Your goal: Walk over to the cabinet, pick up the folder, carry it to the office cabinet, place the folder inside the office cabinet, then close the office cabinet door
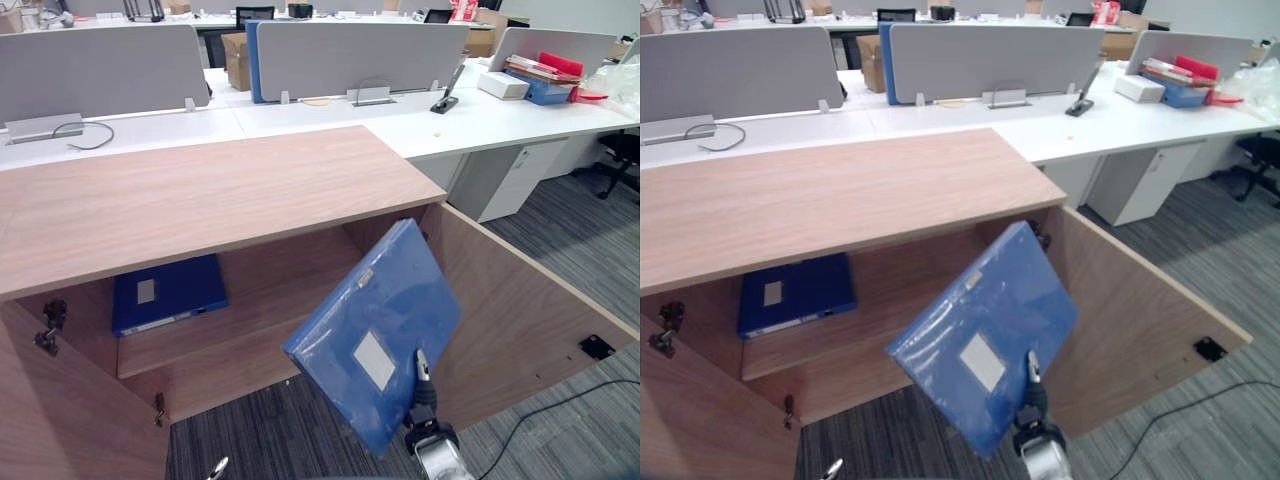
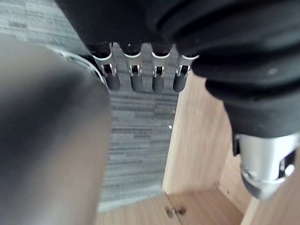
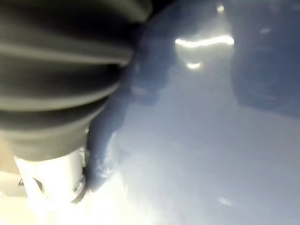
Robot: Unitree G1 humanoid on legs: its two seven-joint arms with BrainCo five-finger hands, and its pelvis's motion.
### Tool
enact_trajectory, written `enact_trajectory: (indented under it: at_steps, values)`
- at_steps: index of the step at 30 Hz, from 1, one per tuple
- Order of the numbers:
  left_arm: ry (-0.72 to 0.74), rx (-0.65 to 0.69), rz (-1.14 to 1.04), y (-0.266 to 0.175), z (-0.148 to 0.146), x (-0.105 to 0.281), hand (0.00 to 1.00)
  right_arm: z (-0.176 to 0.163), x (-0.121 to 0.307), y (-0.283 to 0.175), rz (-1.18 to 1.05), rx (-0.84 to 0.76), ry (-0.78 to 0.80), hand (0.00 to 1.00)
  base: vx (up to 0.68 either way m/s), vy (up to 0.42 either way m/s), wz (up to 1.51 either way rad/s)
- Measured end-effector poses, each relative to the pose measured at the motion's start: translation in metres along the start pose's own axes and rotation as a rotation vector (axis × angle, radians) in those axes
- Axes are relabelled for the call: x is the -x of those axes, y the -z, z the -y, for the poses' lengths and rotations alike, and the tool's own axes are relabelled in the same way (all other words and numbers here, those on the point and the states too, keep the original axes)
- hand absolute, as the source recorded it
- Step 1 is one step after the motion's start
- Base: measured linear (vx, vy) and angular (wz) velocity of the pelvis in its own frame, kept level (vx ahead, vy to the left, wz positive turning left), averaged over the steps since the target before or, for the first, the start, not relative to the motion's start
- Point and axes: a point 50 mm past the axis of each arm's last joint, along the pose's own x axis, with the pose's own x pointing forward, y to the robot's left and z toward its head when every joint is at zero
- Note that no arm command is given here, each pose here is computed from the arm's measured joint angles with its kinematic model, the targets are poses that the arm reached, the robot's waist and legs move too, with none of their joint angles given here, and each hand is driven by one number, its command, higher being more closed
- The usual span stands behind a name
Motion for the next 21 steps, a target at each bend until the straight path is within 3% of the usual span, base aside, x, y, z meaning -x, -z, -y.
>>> enact_trajectory:
  at_steps: [5,12,21]
  values:
    - [-0.096,0.186,0.038,0.014,0.000,0.001,0.00,0.027,0.020,0.016,-0.046,-0.035,0.138,1.00,-0.01,0.019,-0.51]
    - [-0.094,0.217,0.072,0.012,0.009,-0.002,0.00,0.053,0.036,0.032,-0.150,0.020,0.267,1.00,-0.01,-0.031,-0.28]
    - [-0.059,0.207,0.129,0.002,0.029,-0.007,0.00,0.059,0.021,0.025,-0.219,0.140,0.314,1.00,-0.01,-0.017,0.08]
